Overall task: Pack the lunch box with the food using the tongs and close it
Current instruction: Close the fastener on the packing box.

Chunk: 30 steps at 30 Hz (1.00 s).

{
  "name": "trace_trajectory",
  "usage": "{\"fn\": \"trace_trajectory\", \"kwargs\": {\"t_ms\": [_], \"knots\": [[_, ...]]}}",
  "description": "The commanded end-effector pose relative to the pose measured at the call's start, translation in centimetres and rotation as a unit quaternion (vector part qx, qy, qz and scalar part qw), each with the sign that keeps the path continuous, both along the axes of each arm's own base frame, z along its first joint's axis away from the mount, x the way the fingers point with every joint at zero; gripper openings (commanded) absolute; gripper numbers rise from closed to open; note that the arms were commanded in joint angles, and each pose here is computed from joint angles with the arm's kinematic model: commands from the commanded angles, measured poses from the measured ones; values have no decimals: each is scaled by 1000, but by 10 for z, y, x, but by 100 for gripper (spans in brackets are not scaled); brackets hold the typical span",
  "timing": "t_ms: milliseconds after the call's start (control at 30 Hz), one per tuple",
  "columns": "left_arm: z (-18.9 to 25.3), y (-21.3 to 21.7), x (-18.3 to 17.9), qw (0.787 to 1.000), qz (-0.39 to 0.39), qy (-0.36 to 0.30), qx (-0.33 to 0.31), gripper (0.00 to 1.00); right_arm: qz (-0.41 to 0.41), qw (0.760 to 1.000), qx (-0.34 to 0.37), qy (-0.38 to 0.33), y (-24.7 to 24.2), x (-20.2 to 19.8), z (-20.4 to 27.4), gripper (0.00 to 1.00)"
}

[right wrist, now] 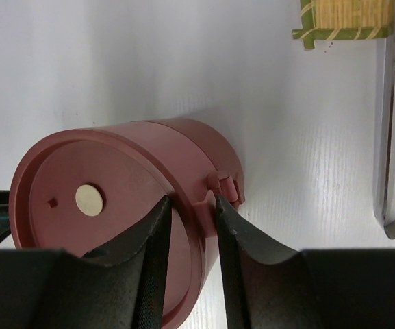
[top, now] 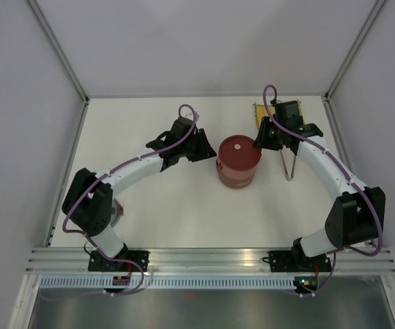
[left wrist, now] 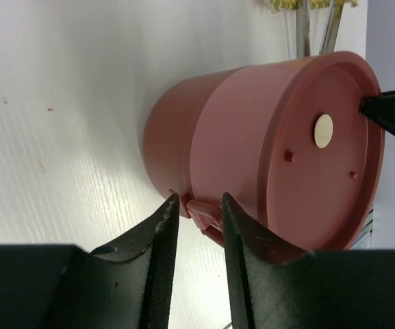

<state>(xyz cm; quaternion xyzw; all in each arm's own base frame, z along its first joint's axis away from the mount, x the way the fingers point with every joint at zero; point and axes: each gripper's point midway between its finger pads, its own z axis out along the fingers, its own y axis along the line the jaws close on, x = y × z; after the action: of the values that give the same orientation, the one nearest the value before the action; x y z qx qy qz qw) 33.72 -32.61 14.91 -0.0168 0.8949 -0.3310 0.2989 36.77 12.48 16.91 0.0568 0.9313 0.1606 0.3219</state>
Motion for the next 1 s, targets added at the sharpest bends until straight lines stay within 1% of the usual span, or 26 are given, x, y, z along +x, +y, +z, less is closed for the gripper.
{"fn": "trace_trajectory", "kwargs": {"t_ms": [0,33,100,167,233,267,300,433,667,800,833,933,967], "knots": [[25,15,4,999,16,-32,6,38,-3,1000,9,20,4,-11,-2,38],[26,17,3,999,20,-30,7,39,-13,1000,5,22,2,-13,-3,37],[28,26,3,999,41,-30,18,41,-30,999,5,29,-2,-19,-6,34],[32,36,5,997,67,-41,25,42,-43,999,-2,33,-7,-22,-11,31],[36,42,4,996,79,-42,25,43,-56,998,-4,31,-11,-25,-9,29],[36,43,1,996,78,-41,25,43,-64,997,-9,32,-14,-26,-9,25],[43,44,-2,996,78,-45,17,43,-68,997,-10,35,-15,-27,-10,24],[41,43,-7,996,76,-43,15,43,-73,997,-6,33,-16,-28,-9,24],[19,28,-9,998,47,-32,29,41,-65,997,-9,27,-15,-25,-5,30],[11,16,-5,998,24,-51,31,40,-59,998,-12,30,-14,-25,-6,29],[15,9,1,996,10,-78,29,40,-56,998,-11,34,-13,-25,-8,29],[8,6,11,991,-1,-121,54,40,-50,998,-13,36,-12,-24,-9,29],[2,10,14,990,3,-126,66,40,-47,998,-10,36,-10,-24,-9,29]]}}
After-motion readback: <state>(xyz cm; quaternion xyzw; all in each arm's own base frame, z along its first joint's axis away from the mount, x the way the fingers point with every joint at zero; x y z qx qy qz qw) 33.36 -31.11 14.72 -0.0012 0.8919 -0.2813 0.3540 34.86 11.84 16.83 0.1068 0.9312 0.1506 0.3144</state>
